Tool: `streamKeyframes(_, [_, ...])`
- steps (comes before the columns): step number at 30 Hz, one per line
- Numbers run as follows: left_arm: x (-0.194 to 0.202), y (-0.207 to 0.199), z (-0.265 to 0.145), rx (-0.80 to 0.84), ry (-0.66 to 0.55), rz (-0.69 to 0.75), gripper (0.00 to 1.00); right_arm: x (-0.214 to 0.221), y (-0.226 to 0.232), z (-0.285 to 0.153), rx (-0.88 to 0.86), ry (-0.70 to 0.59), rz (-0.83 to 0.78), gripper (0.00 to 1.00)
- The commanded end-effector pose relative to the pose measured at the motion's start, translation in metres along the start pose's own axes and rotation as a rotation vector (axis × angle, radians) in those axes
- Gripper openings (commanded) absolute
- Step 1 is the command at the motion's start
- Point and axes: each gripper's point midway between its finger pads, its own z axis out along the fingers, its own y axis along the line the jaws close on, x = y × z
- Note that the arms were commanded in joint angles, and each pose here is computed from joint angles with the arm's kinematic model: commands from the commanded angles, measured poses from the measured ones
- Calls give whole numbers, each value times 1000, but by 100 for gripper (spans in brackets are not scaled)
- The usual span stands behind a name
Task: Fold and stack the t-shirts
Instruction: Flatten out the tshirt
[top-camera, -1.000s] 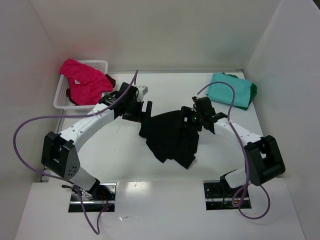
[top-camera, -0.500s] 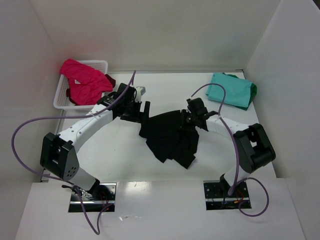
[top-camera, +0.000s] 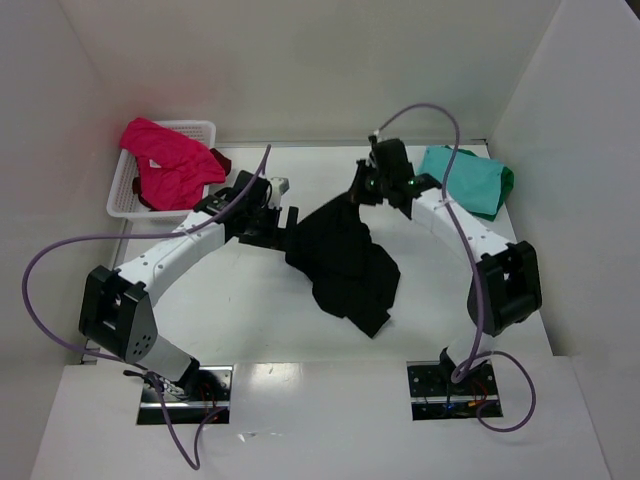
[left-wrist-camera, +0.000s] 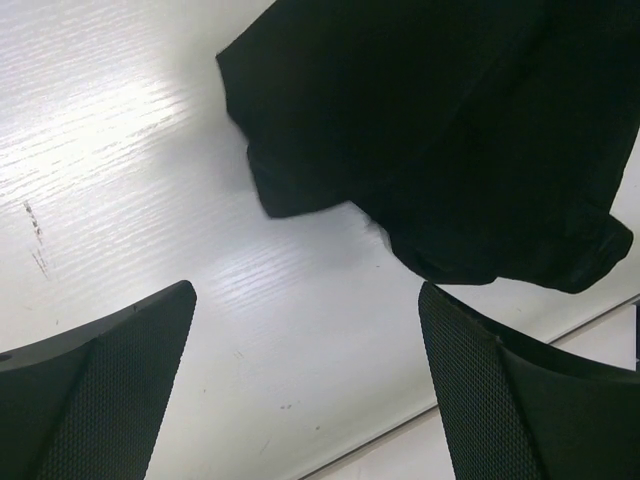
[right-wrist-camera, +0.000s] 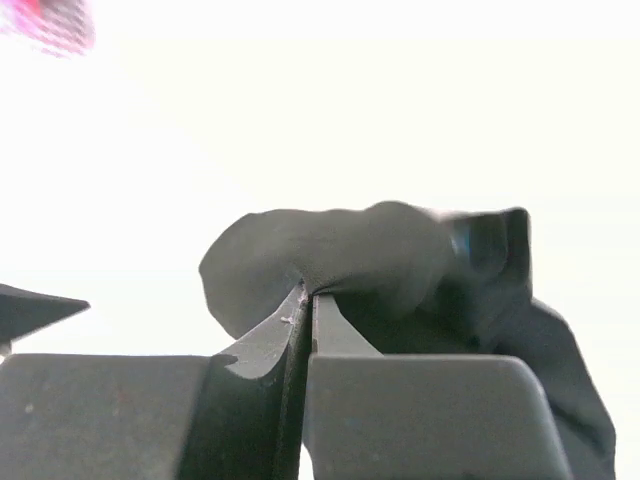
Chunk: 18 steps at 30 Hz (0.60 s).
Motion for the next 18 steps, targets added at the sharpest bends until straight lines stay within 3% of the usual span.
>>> streamKeyframes(1, [-46, -25, -25, 107, -214, 40, 100, -106, 58, -56, -72, -237, -112, 0])
streamKeyframes(5, [-89, -47, -48, 194, -402, 95, 100, -157, 106, -102, -198, -350, -151, 0])
streamKeyframes(8, [-117, -54, -50, 208, -473, 130, 100, -177, 134, -133, -286, -410, -163, 0])
streamKeyframes(14, [-146, -83, -59, 339, -630, 202, 100, -210, 152, -181, -301, -538, -184, 0])
streamKeyframes(18, [-143, -74, -27, 309, -558, 148, 100, -226, 166, -221, -332, -621, -202, 0])
